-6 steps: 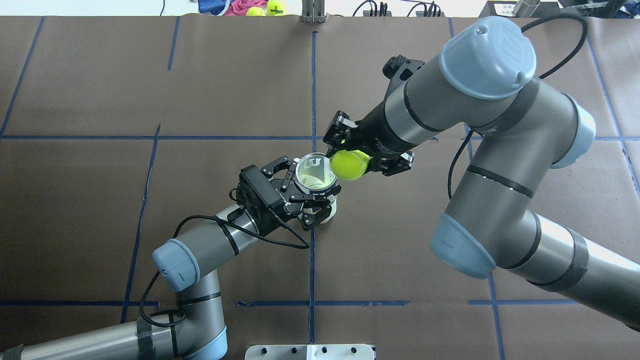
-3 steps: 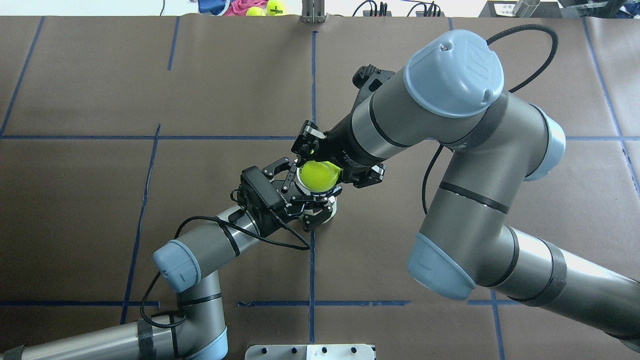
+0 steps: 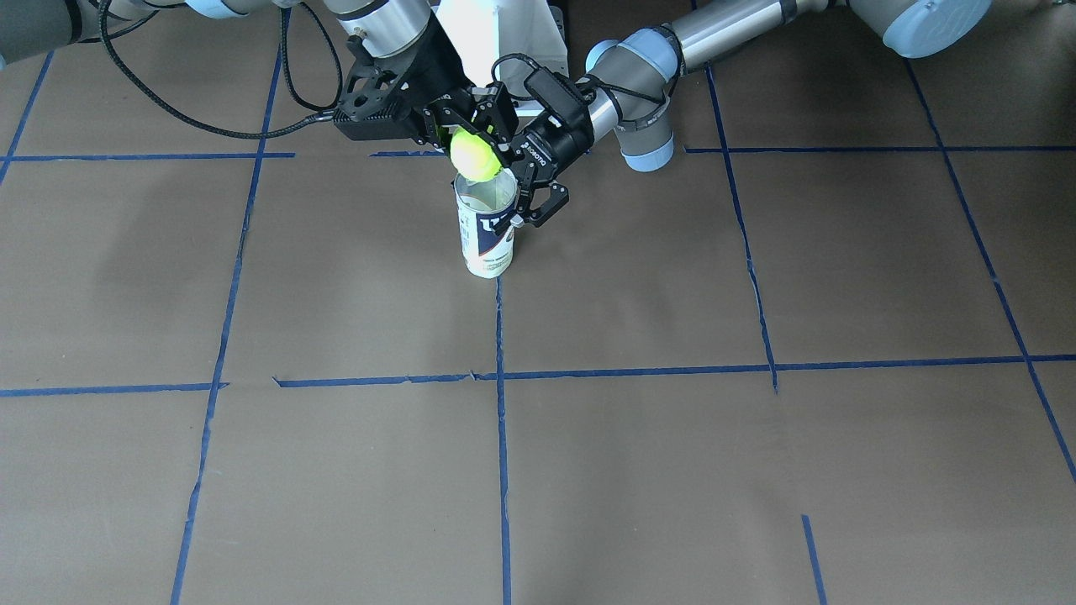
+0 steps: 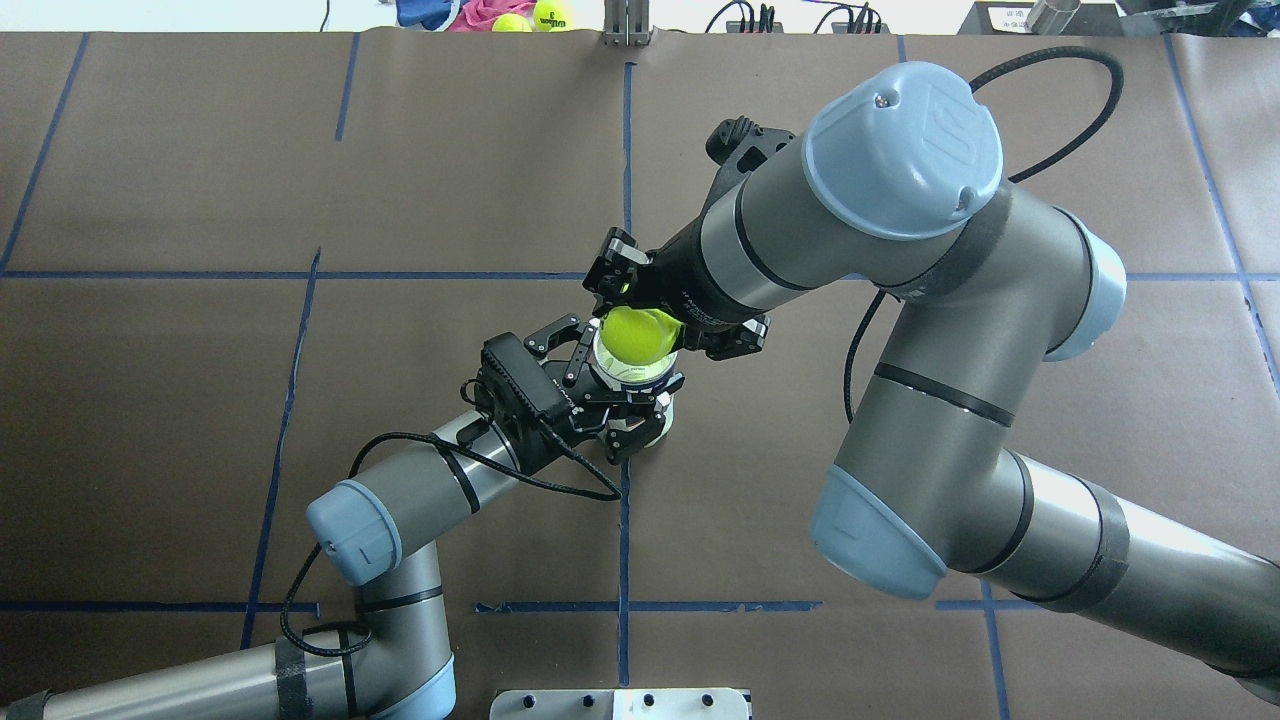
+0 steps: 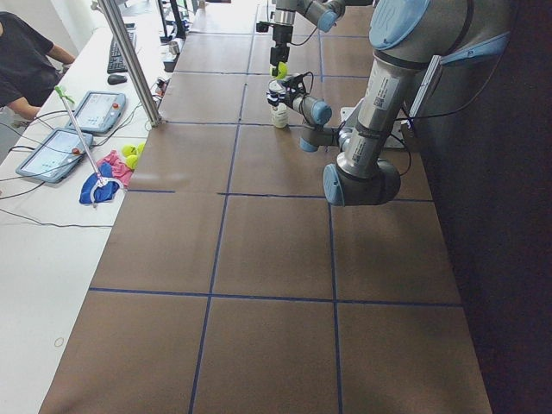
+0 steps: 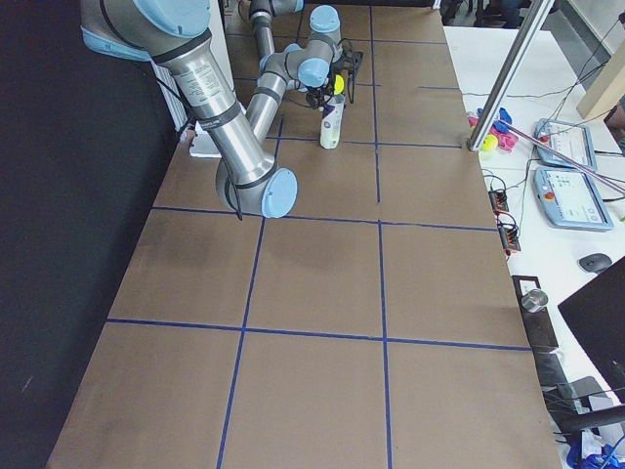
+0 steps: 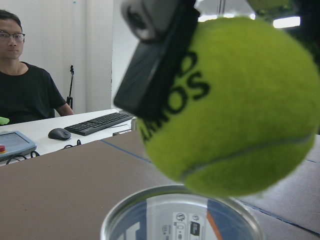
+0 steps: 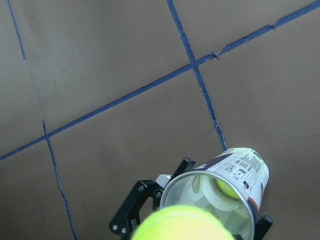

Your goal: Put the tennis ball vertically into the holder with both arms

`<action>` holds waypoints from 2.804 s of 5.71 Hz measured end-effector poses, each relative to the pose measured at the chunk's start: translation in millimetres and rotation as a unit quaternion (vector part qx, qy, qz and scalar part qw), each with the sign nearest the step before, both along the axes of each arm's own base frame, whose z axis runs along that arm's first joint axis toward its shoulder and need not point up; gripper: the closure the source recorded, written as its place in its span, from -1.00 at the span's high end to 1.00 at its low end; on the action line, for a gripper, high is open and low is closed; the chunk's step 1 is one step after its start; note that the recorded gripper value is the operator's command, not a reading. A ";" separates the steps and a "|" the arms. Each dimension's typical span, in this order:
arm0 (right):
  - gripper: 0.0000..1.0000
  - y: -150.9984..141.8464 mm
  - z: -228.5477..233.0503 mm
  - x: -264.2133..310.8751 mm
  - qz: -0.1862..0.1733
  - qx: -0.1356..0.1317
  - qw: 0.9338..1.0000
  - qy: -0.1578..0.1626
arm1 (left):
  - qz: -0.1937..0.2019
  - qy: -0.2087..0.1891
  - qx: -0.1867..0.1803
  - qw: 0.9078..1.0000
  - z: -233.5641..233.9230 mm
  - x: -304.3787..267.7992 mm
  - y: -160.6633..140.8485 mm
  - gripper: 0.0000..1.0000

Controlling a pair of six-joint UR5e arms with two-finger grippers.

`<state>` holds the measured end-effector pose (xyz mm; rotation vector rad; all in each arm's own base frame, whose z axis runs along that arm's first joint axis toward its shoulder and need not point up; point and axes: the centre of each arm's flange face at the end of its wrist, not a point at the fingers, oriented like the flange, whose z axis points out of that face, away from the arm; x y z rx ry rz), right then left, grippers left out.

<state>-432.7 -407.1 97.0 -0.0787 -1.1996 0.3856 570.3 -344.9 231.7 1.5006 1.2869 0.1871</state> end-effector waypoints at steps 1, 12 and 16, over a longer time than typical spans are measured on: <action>0.59 -0.8 -0.3 0.0 0.003 0.002 1.000 0.000 | 0.000 0.000 0.000 1.000 0.0 0.0 0.0 0.73; 0.90 -57.2 34.1 69.9 0.054 0.008 0.998 0.022 | -0.009 0.100 0.002 0.995 -70.8 -70.5 9.7 0.99; 0.96 -124.0 166.5 189.2 0.057 0.097 0.983 0.148 | -0.060 0.046 -0.126 0.989 -22.2 -137.9 -101.9 1.00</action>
